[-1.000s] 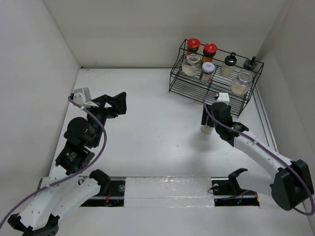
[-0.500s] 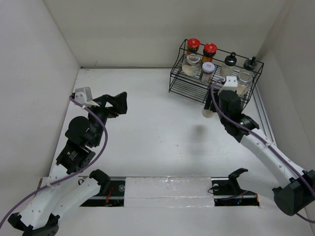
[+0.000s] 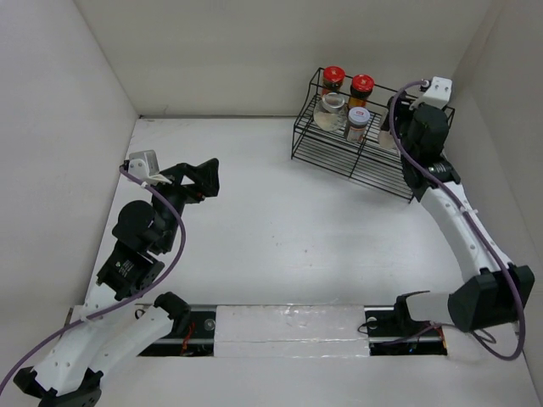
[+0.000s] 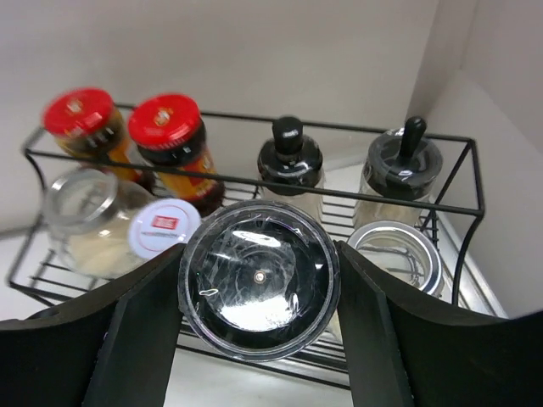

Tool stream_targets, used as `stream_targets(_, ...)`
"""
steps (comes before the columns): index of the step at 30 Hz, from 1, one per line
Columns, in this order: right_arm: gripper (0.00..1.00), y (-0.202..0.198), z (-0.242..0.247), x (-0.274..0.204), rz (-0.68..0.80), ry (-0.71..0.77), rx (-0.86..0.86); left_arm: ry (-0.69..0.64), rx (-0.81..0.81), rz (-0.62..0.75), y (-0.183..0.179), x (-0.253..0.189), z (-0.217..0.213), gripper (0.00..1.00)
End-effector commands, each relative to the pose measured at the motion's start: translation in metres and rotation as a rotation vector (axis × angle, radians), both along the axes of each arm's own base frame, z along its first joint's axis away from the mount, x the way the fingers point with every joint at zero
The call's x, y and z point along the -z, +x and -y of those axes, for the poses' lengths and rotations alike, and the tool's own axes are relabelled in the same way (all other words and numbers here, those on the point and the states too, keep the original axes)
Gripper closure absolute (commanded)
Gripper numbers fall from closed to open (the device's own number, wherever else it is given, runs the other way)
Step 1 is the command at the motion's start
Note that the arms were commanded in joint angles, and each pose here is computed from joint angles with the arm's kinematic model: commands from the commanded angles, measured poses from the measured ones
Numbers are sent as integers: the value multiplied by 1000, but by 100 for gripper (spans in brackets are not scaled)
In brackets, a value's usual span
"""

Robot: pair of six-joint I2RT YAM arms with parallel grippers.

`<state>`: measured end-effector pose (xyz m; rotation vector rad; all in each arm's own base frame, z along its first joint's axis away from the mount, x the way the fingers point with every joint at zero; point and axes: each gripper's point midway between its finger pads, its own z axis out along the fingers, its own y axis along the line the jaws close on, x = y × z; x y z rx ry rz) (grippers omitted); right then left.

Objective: Organize the condiment bottles

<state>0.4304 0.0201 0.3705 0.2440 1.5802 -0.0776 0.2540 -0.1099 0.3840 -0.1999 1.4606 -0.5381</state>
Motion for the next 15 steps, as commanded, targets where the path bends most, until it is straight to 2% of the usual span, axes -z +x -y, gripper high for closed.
stream_targets(1, 44, 21, 4, -48, 144, -11, -56, -12, -18, 34, 1, -9, -3, 13)
stream_targets(7, 44, 56, 3, -13, 67, -22, -100, 1, -17, 16, 6, -4, 0, 13)
stream_targets(15, 44, 78, 3, 22, 6, -16, -101, 5, -27, 8, 8, -1, 0, 13)
